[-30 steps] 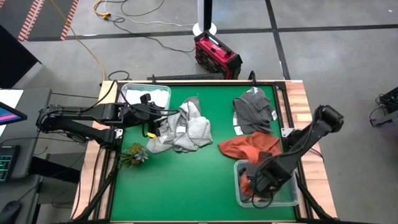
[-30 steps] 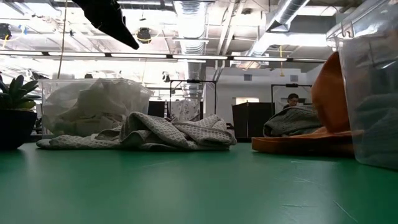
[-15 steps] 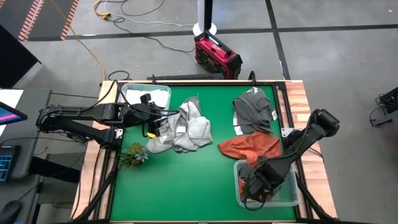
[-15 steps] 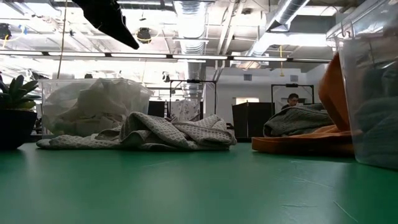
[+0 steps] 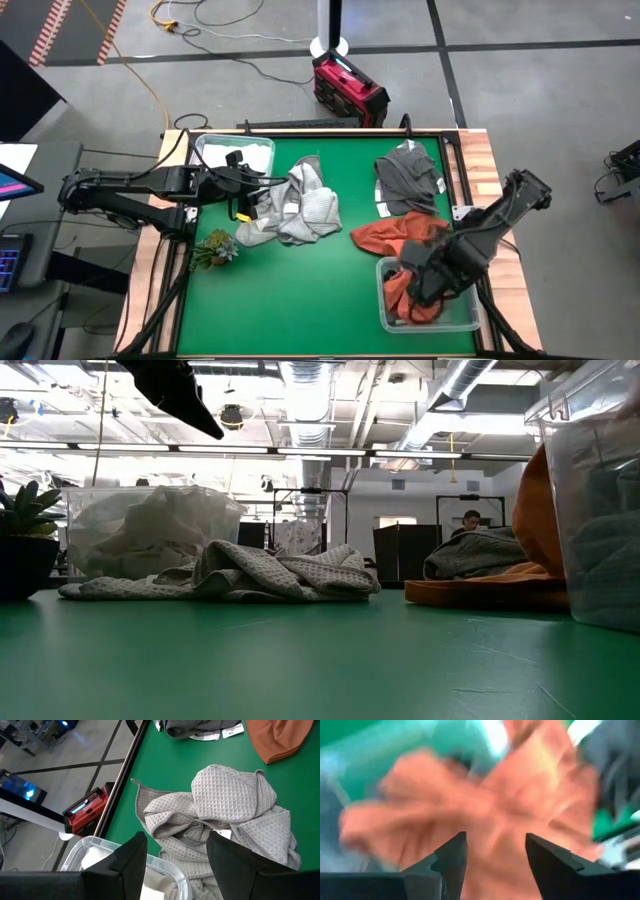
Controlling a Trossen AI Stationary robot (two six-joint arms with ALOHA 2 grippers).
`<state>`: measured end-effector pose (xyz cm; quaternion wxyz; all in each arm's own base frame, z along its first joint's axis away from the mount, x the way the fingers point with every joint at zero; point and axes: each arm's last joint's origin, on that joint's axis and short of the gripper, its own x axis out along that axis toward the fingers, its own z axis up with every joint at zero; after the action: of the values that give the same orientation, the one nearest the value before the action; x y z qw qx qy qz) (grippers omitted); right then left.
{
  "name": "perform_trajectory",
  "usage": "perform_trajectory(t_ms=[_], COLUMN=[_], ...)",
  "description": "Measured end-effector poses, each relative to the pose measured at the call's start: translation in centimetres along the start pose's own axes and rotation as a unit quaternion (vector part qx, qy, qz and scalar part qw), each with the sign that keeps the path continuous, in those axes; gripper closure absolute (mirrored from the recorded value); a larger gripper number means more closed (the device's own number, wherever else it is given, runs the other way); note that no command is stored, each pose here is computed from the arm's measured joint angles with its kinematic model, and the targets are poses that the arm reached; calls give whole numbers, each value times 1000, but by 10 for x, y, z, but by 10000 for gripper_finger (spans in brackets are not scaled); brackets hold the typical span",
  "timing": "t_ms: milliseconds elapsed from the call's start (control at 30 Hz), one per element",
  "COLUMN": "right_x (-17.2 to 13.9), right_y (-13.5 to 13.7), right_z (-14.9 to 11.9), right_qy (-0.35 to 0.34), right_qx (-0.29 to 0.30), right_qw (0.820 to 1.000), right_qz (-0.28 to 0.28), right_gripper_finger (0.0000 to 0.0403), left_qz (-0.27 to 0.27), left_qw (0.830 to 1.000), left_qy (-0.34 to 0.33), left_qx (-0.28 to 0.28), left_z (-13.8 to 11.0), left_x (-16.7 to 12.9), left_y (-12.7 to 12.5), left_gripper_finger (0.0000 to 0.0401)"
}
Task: Sort towels by color in basket
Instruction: Put the orange towel into the bottom transparent bin
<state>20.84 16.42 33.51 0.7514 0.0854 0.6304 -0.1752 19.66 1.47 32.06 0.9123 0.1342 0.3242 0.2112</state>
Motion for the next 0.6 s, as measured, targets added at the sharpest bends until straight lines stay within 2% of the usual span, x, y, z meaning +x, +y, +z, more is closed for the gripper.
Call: perform_trajectory(t_ms=[100,367,600], right_x=[0,11,17], right_y=[-8,-34,-45], right_z=[16,51,63], right_qy=[-44,-41,-38], right_qx=[13,65,96], right_qw=[999,997,994], right_qz=[0,-27,-27], right_gripper_finger=[178,178,179], left_qz=[0,-3,-5], left_qw=[1000,1000,999], left_qy=[0,11,34], left_qx=[0,-1,-4], left_z=[0,-2,-7], left_x=[0,0,0], left_y=[0,0,-1], left_gripper_finger=[205,205,205])
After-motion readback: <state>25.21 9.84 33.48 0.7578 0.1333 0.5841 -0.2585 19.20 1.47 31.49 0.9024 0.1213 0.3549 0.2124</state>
